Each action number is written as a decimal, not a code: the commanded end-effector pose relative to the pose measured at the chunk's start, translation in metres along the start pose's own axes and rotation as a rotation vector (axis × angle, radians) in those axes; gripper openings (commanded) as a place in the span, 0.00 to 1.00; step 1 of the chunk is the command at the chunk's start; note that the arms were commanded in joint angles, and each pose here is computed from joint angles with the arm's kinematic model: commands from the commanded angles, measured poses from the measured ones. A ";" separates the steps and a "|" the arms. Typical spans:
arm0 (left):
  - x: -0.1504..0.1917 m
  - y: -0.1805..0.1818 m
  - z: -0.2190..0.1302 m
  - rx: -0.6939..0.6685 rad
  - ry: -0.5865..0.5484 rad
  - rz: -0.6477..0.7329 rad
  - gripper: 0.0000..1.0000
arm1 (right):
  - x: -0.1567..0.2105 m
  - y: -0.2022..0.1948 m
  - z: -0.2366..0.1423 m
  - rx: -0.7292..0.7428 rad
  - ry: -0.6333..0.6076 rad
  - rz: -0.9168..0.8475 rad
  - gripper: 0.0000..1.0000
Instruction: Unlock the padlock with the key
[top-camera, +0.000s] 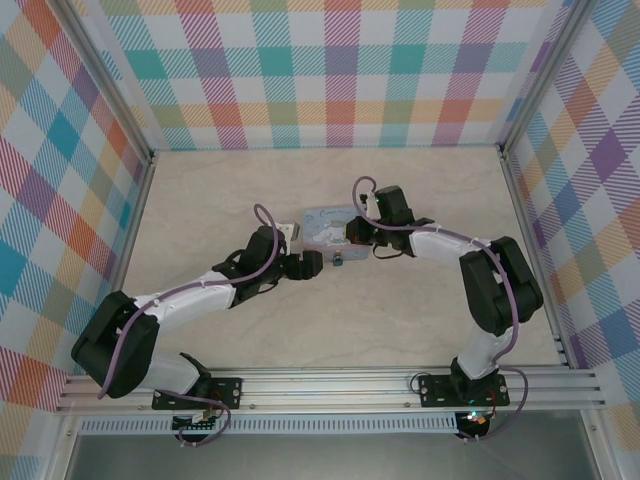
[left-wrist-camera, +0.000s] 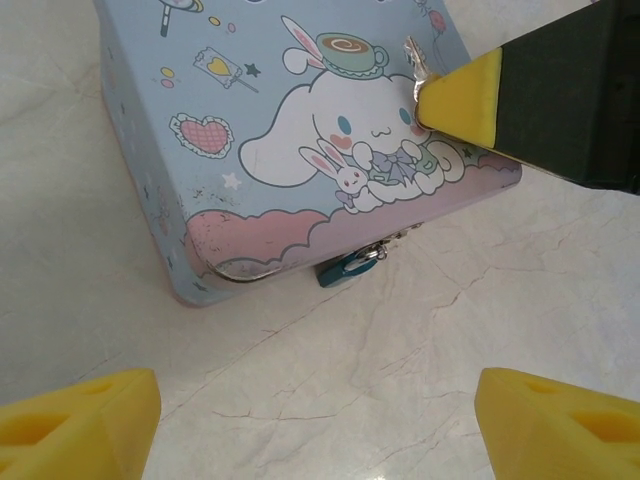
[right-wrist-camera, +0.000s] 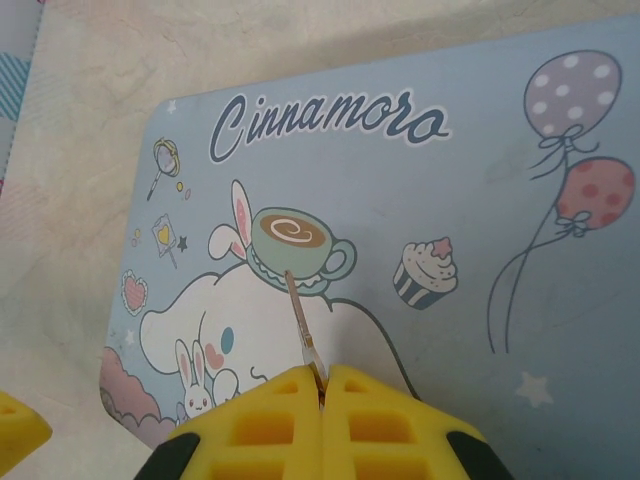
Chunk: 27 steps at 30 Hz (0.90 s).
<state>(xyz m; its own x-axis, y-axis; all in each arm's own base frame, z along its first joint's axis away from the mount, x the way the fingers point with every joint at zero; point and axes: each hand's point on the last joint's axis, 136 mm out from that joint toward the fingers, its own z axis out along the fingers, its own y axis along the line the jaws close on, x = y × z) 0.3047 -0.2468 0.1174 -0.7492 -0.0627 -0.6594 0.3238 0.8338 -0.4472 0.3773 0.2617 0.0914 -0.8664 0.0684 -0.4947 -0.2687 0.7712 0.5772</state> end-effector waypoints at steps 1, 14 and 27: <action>0.002 -0.002 -0.003 0.027 -0.005 0.014 0.82 | 0.073 -0.036 0.012 0.079 0.201 0.136 0.00; 0.004 -0.007 -0.002 0.058 -0.005 0.017 0.83 | 0.099 -0.016 0.021 0.009 0.269 0.168 0.00; 0.034 0.000 0.009 0.082 0.030 0.039 0.82 | 0.109 0.009 0.019 0.032 0.252 0.203 0.00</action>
<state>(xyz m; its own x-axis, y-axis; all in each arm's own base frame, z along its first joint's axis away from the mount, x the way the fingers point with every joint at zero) 0.2882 -0.2493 0.0962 -0.7660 -0.0396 -0.6416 0.3596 0.8009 -0.4787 0.3345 0.3123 0.0945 -0.9051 0.0883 -0.4159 -0.2580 0.6635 0.7023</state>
